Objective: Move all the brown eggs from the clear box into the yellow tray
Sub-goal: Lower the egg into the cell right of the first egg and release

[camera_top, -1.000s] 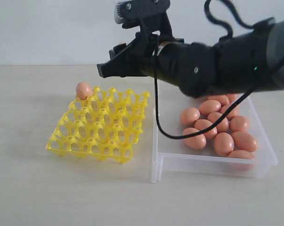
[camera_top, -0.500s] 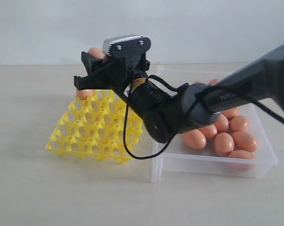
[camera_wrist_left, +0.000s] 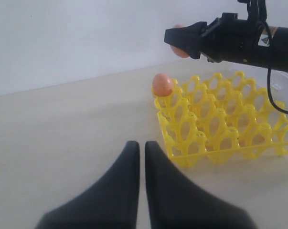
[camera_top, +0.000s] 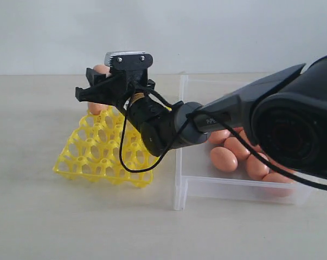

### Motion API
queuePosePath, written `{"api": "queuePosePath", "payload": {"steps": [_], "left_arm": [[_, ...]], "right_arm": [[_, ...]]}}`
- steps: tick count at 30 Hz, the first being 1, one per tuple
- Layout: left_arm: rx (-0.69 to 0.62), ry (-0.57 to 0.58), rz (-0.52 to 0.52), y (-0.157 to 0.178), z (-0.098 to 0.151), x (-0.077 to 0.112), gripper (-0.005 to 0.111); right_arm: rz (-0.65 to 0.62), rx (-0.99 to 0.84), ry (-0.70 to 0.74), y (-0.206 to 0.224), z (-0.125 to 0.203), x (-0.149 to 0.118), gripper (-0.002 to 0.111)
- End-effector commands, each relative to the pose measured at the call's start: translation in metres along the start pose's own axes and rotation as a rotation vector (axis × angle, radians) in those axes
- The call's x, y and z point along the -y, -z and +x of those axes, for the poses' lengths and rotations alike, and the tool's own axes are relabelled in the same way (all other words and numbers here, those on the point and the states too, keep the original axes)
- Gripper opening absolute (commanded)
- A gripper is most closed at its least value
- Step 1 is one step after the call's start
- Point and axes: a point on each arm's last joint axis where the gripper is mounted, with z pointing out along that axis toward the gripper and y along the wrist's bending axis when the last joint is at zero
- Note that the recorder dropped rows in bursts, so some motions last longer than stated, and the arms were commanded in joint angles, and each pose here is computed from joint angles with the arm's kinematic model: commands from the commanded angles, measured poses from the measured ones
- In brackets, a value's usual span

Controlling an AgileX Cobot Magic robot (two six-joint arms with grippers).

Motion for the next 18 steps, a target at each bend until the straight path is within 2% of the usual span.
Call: {"api": "queuePosePath", "payload": {"steps": [1, 9, 18], "left_arm": [[0.004, -0.003, 0.004, 0.0, 0.001, 0.0, 0.004], [0.004, -0.003, 0.004, 0.0, 0.001, 0.0, 0.004], [0.004, -0.003, 0.004, 0.0, 0.001, 0.0, 0.004]], "right_arm": [[0.093, 0.036, -0.066, 0.0, 0.011, 0.016, 0.0], [0.105, -0.017, -0.06, -0.009, 0.031, 0.028, 0.0], [0.107, -0.085, -0.066, -0.016, 0.034, 0.028, 0.0]]}}
